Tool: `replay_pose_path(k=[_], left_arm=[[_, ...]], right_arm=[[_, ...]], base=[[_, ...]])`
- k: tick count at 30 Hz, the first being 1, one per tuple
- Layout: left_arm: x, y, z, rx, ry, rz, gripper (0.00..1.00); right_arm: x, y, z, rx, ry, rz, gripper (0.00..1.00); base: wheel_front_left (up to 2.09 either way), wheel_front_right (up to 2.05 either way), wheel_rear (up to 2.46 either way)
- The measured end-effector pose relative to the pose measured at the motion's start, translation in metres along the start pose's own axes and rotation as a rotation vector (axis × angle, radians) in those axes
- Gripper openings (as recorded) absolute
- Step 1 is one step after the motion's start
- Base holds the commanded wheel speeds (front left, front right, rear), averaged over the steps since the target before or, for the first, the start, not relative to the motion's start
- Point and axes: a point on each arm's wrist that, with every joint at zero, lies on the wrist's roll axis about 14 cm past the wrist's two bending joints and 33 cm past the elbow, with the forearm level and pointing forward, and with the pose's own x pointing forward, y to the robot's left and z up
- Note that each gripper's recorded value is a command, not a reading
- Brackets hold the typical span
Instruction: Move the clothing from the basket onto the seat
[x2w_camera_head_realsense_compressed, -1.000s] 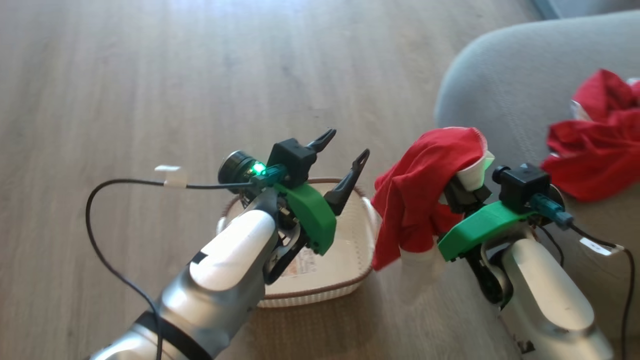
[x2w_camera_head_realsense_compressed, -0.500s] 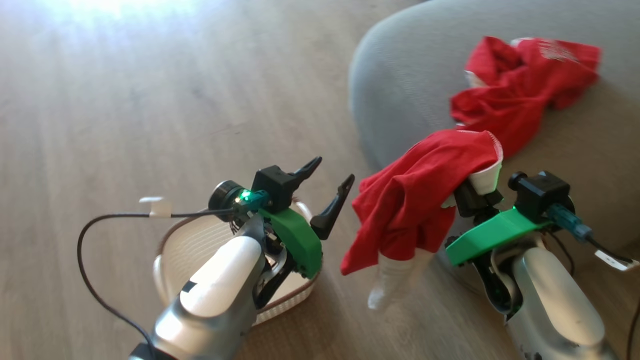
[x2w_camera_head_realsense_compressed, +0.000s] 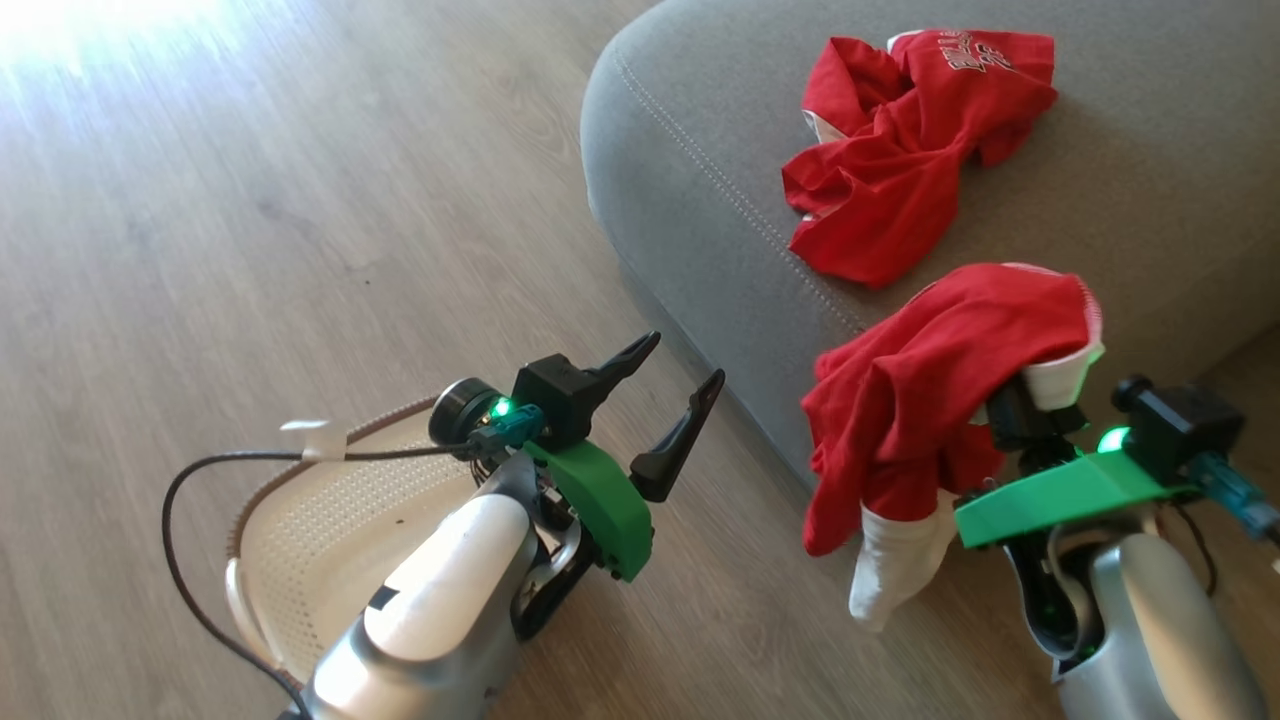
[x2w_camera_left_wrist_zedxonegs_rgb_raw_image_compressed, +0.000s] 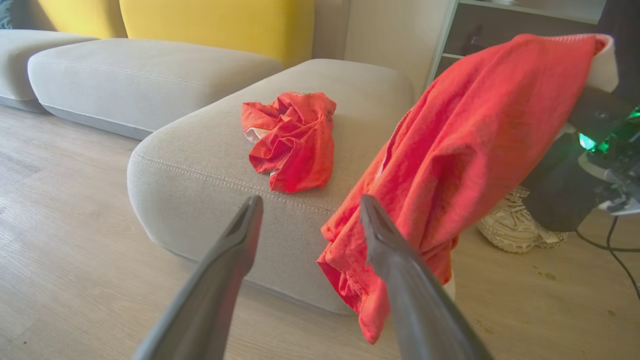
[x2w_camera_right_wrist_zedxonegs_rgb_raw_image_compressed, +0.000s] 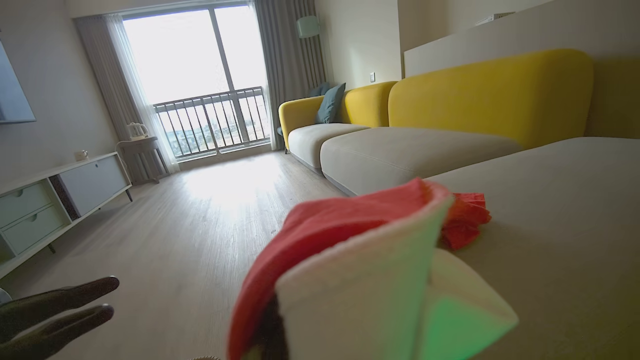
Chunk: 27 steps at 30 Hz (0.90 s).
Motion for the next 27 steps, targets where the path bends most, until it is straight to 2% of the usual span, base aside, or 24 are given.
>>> replay_pose_path(k=[7,11,18,27], left_arm=[[0.005,-0.002,-0.004,-0.021,-0.008,-0.023,1.0],[0.007,-0.002,-0.008,-0.036,-0.01,-0.034,1.0],[0.006,0.006,-0.026,-0.069,0.007,-0.039,1.0],[0.002,0.028,-0.046,-0.095,0.029,-0.022,1.0]], right_arm=[[-0.003,-0.009,0.001,-0.025,0.0,-0.034,0.0],[0.008,-0.014,0.005,-0.083,0.002,-0.022,0.0],[0.072,-0.033,0.067,-0.247,-0.137,0.003,0.0],[0.142,-0.042,0.096,-0.413,-0.172,0.03,0.0]], base=[[0.0,0.0,0.0],[0.0,0.0,0.0],[0.0,0.0,0.0],[0.0,0.0,0.0]])
